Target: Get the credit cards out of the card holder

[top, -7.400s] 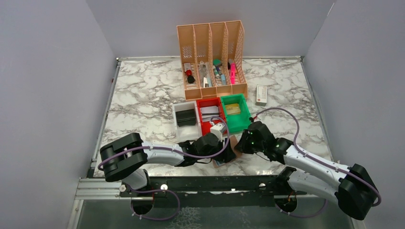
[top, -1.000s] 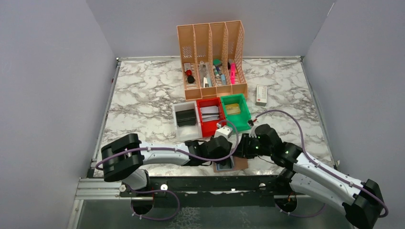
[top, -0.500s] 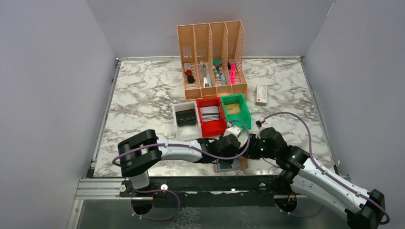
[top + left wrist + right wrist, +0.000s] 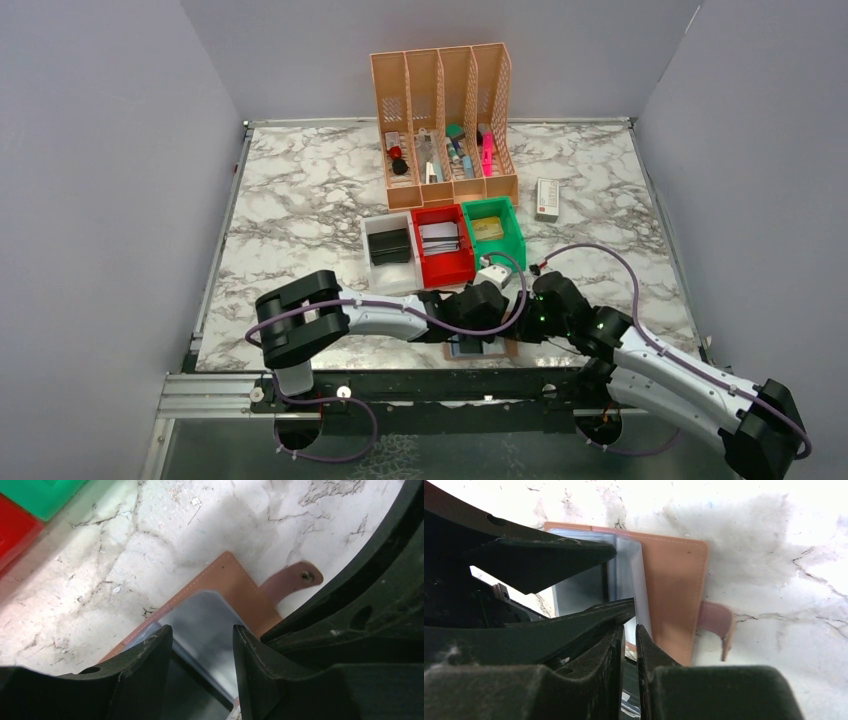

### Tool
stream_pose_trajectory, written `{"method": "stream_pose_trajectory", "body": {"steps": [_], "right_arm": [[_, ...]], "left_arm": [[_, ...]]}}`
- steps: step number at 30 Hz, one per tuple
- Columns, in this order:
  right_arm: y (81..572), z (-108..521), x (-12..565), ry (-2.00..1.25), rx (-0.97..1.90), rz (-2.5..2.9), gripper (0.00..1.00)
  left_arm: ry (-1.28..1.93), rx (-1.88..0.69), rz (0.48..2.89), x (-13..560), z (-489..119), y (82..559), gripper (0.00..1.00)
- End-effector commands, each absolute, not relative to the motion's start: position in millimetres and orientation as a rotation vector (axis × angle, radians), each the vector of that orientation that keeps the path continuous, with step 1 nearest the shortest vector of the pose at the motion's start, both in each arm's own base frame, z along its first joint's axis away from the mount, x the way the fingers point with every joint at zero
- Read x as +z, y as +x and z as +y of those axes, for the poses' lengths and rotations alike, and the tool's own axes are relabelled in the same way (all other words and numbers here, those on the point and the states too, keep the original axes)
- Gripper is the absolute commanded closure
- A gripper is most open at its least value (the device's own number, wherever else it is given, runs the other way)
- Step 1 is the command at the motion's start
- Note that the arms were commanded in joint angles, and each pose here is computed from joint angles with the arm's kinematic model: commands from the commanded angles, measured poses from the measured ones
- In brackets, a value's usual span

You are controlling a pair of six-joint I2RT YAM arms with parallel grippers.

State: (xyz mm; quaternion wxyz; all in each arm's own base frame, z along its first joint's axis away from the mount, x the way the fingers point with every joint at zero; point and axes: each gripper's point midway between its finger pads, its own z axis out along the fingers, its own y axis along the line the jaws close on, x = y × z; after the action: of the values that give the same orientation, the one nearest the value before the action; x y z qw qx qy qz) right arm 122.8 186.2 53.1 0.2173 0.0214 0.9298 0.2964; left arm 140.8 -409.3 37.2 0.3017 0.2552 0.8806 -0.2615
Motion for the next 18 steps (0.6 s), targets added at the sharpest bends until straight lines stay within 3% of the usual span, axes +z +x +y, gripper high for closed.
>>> {"method": "stream_pose_trajectory", "body": {"steps": [1, 11, 18], "right_arm": [[132, 198, 61, 0.105, 0.889, 2.525, 0.82], [136, 191, 92, 0.093, 0.912, 2.405, 0.81], [122, 202, 65, 0.136, 1.003, 2.494, 0.81]], "left_arm": [[0.733, -0.779, 2.384, 26, -417, 117, 0.48], [0.72, -0.749, 2.388, 23, -412, 120, 0.48], [0.709, -0.753, 2.381, 26, -415, 121, 0.49]]}}
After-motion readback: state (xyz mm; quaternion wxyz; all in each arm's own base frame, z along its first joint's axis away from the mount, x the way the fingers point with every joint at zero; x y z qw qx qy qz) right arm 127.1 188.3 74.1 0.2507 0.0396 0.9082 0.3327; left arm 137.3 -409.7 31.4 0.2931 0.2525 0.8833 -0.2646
